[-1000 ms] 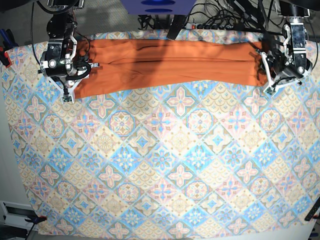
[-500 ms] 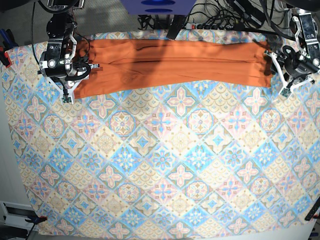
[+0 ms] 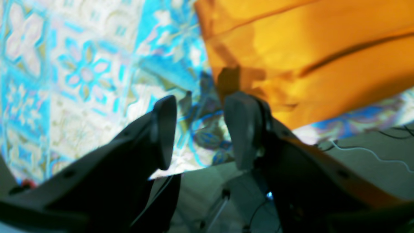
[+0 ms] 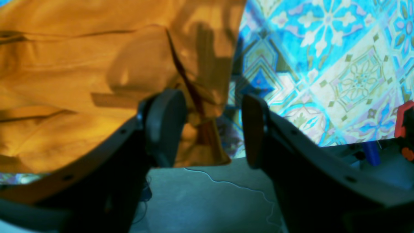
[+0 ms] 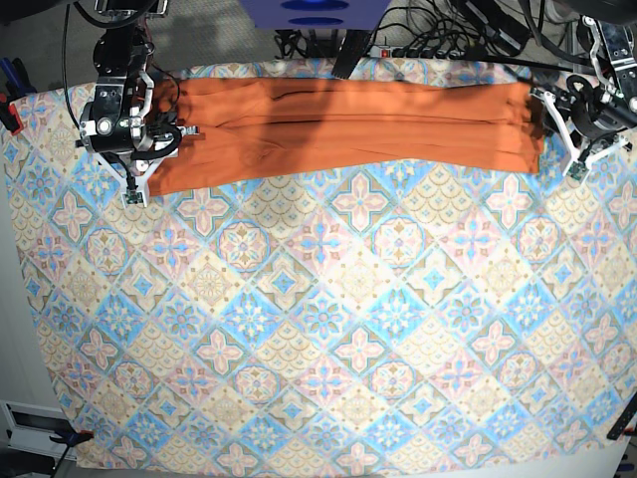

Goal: Fold the T-shirt properly
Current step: 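Release with the left gripper and regrasp the strip's end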

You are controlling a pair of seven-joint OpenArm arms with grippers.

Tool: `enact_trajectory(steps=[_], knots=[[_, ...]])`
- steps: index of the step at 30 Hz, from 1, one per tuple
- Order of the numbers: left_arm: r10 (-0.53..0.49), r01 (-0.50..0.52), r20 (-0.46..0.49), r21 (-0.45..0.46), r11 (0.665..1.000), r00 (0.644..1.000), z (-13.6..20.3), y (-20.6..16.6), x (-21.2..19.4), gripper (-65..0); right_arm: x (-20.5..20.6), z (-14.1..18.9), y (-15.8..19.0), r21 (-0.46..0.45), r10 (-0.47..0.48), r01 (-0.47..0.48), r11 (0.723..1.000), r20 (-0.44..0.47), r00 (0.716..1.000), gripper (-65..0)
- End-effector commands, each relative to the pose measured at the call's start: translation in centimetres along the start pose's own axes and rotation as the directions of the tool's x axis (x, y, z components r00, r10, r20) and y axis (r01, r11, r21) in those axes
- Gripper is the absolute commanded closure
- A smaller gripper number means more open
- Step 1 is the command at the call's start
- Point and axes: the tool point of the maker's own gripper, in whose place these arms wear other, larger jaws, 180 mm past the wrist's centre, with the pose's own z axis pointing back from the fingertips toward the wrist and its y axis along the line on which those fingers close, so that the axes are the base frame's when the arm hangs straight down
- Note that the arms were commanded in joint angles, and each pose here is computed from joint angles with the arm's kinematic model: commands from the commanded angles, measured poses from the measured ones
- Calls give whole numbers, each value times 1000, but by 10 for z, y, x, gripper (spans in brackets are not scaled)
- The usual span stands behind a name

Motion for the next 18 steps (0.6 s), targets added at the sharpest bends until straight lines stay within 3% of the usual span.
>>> enact_trajectory(steps=[1, 6, 9, 13, 18], knots=[[4, -5, 12, 37, 999, 1000, 6, 11, 2, -280, 7, 4, -5, -16, 2, -2, 1000, 27, 1000, -308], [24, -24, 12, 32, 999, 1000, 7, 10, -1, -281, 6, 4, -5, -16, 2, -2, 1000, 25, 1000, -308], [93, -93, 26, -6, 996, 995, 3, 9, -7, -281, 7, 4, -6, -18, 3, -3, 1000, 25, 1000, -308], [308, -305, 10, -109, 946, 951, -14, 11, -37, -281, 6, 4, -6, -17, 3, -3, 1000, 24, 1000, -308], [386, -378, 14, -181, 908, 922, -20, 21, -41, -281, 1, 3, -6, -18, 6, -5, 1000, 13, 1000, -308]])
